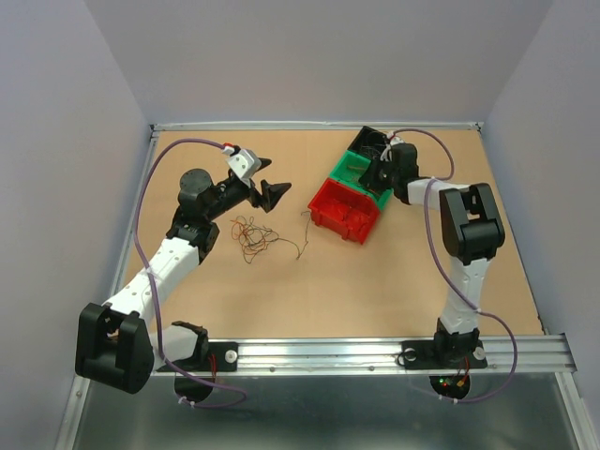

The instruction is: Untangle the cables

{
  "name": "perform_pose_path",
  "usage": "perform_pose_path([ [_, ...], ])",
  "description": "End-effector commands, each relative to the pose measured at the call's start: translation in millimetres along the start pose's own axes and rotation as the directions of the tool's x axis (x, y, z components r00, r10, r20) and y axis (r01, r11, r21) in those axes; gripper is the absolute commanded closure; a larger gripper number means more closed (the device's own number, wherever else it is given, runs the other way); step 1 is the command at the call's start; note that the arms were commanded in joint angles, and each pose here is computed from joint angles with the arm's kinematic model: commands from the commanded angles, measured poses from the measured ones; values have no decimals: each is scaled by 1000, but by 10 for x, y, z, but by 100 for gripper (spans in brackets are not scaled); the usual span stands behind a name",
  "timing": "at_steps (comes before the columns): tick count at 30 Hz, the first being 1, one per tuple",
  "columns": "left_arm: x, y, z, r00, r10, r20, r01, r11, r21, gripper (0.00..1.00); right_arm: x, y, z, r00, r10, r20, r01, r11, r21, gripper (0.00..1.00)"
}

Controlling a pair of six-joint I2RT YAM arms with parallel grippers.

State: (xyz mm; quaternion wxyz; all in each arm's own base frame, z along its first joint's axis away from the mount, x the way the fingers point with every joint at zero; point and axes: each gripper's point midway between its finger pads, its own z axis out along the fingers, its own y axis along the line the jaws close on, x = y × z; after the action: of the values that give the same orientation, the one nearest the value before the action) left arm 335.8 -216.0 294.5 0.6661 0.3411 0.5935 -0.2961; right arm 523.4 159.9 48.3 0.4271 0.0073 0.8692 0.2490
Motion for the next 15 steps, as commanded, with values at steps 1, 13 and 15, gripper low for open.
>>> perform_pose_path([
  [1, -178, 61, -28, 997, 57, 52, -56, 998, -34, 14, -542, 281, -275, 993, 5, 114, -4, 1000, -13, 71],
  [13, -170, 107, -25, 997, 58, 45, -56, 997, -57, 14, -819, 508, -576, 985, 30, 167, -33, 999, 12, 49],
  [15, -182, 109, -29, 997, 63, 47, -60, 996, -59, 14, -756, 519, -616, 987, 22, 161, -26, 999, 20, 42],
])
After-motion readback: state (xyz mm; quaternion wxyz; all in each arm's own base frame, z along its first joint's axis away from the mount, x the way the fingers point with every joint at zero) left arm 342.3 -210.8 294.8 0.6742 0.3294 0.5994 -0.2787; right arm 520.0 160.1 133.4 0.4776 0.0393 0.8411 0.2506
